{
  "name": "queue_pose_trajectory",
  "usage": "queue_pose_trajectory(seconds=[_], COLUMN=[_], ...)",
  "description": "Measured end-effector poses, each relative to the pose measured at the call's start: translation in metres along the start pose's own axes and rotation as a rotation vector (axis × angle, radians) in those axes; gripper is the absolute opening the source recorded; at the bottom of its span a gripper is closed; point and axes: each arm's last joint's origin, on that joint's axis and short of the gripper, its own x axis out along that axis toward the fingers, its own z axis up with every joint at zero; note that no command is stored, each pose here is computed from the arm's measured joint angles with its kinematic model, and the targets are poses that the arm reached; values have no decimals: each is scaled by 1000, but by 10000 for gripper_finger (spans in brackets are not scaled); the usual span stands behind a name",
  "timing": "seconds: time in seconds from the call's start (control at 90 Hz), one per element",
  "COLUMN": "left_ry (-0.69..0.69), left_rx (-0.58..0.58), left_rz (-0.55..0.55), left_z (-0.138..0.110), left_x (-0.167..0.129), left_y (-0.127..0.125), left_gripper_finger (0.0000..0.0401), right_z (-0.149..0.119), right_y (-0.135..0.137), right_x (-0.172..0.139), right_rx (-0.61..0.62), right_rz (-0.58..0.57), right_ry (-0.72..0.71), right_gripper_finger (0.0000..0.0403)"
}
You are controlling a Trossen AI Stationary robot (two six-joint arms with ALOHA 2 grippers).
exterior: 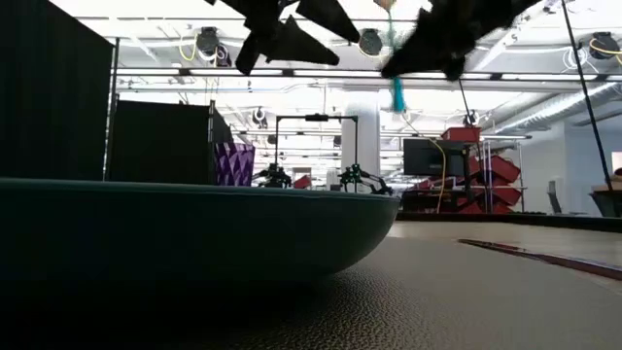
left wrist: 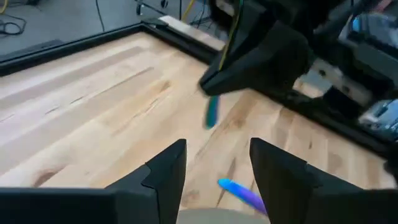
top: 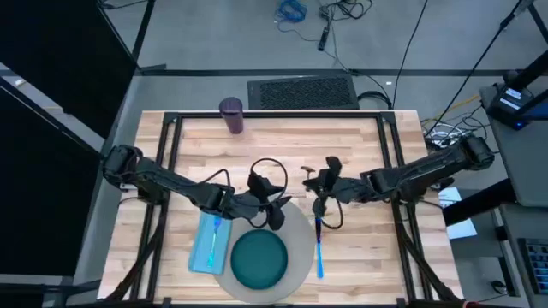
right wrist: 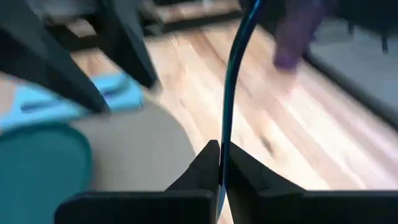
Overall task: Set table place
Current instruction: Put the blue spoon to the right of the blue table knife
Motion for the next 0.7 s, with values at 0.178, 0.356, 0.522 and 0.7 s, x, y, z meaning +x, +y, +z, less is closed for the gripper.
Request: queue_pose_trajectory(seconds=[0.178, 0.356, 0.522, 0.7], left_ry=[67, 43, 19, -44], left_rx=[56, 138, 184, 191], left_rz=[24, 101, 116, 115], left_z=[-8, -8, -5, -5], left_x=[-4, -22, -52, -75], left_y=[1, -2, -8, -18], left_gripper_finger=[162, 162, 162, 162], right_z=[-30, -58, -79, -103], right_y=[-5, 9, 31, 55], right_x=[-33, -64, -90, -108], right_rx=[87, 205, 385, 596], right_rz=[-96, -99, 3, 57], right_ry=[198, 299, 361, 435], right_gripper_finger=[0, 0, 0, 0])
